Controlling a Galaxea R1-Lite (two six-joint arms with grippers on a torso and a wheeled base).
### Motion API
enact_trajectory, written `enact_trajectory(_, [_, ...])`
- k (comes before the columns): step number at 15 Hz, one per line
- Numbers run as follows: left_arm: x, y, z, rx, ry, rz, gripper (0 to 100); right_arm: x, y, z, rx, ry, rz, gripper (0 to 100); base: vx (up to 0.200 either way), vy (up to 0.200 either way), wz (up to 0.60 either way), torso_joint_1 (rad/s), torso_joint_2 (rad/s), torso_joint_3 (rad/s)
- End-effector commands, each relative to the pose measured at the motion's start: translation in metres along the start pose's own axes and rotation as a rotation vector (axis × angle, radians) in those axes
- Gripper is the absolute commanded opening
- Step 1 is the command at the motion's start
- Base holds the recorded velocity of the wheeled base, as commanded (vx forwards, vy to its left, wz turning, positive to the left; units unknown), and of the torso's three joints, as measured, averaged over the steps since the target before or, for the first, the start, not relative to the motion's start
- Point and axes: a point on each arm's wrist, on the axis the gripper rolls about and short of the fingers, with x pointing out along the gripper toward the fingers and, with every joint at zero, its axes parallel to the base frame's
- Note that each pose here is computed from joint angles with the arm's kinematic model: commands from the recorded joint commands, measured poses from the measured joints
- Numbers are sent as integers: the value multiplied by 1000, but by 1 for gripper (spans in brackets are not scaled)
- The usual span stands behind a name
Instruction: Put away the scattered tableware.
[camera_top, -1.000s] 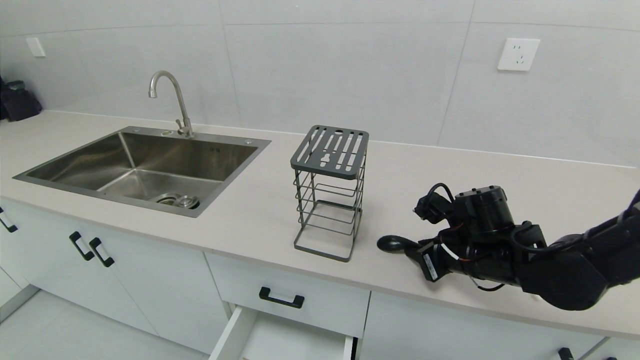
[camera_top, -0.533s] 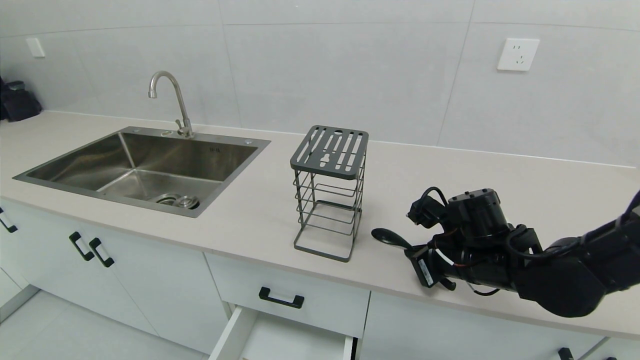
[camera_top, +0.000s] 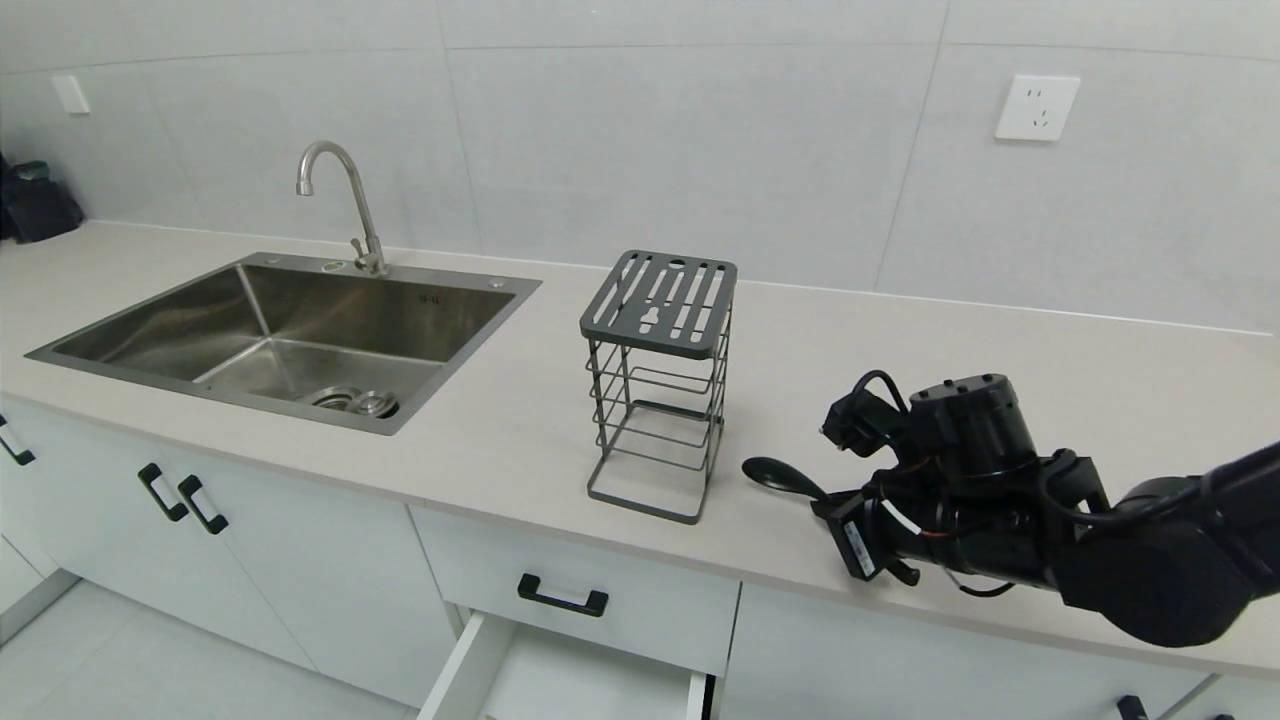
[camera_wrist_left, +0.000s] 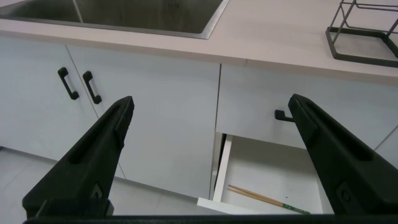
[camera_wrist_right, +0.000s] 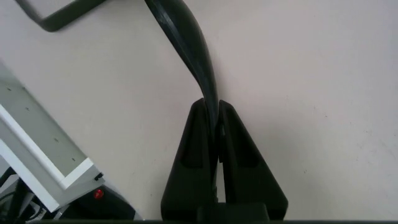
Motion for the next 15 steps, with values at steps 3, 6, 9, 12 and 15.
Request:
enact_trajectory(3, [0,0,0,0,1,0,100,-19,0,-2,-1,-31,-4,0,0,0,0,0,0,0])
enact_trajectory(6, [0,0,0,0,1,0,100,-24,6,-3,-16,-42,13,0,0,0,0,0,0,0])
enact_trajectory(9, [0,0,0,0,1,0,100,-34,8,-9,-23,-41,19,0,0,0,0,0,0,0])
enact_trajectory(12, [0,0,0,0,1,0,100,-58,19,-19,-99,-75,117,0,0,0,0,0,0,0])
enact_trajectory(15, [0,0,0,0,1,0,100,-61,21,-21,-120,-76,131,0,0,0,0,0,0,0])
